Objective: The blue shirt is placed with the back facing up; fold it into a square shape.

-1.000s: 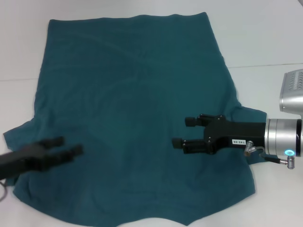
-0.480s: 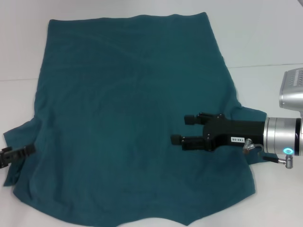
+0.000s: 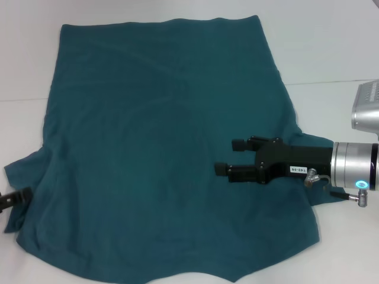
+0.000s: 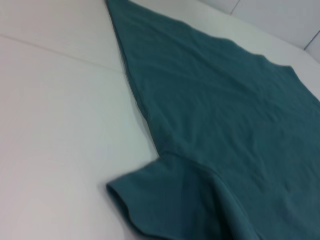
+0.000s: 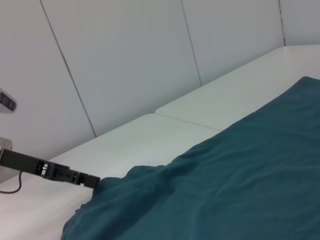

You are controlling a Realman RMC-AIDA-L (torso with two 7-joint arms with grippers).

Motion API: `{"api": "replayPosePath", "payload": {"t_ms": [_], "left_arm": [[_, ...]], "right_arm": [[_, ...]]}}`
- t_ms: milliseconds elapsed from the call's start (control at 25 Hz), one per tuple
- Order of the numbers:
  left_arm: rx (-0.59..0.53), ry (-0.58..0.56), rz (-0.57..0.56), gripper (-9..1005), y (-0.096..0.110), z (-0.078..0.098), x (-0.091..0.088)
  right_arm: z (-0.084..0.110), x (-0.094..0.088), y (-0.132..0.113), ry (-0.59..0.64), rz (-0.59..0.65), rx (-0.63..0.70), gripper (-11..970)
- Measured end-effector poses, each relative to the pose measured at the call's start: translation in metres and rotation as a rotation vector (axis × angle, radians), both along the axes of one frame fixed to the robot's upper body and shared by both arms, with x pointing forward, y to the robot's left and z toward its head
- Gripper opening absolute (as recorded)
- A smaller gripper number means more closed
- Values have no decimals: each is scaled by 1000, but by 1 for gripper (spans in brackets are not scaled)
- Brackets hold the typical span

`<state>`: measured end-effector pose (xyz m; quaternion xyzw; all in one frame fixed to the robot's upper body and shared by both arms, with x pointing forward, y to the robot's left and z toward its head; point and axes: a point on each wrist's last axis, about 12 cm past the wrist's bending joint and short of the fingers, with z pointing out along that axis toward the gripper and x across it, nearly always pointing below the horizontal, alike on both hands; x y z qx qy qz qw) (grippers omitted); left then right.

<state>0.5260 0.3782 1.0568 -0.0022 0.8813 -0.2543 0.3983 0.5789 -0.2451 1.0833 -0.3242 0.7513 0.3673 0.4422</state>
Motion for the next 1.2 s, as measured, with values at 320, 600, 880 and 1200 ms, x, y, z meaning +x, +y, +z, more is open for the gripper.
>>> {"api": "replayPosePath", "payload": {"t_ms": [320,600,880,1200], "left_arm": [[14,18,-53,864,-11,-1,5],[20,22,-81,855,-15,0,7],[18,23,-71,847,-13,1,7],[16,48,13,686,-3,1,8]], "right_arm": [[0,0,0,0,-1,2,931],[2,2,-1,-8,-6,3,932],[2,2,-1,-9,-10,6,931],[2,2,-1,-10,-11,6,931]]}}
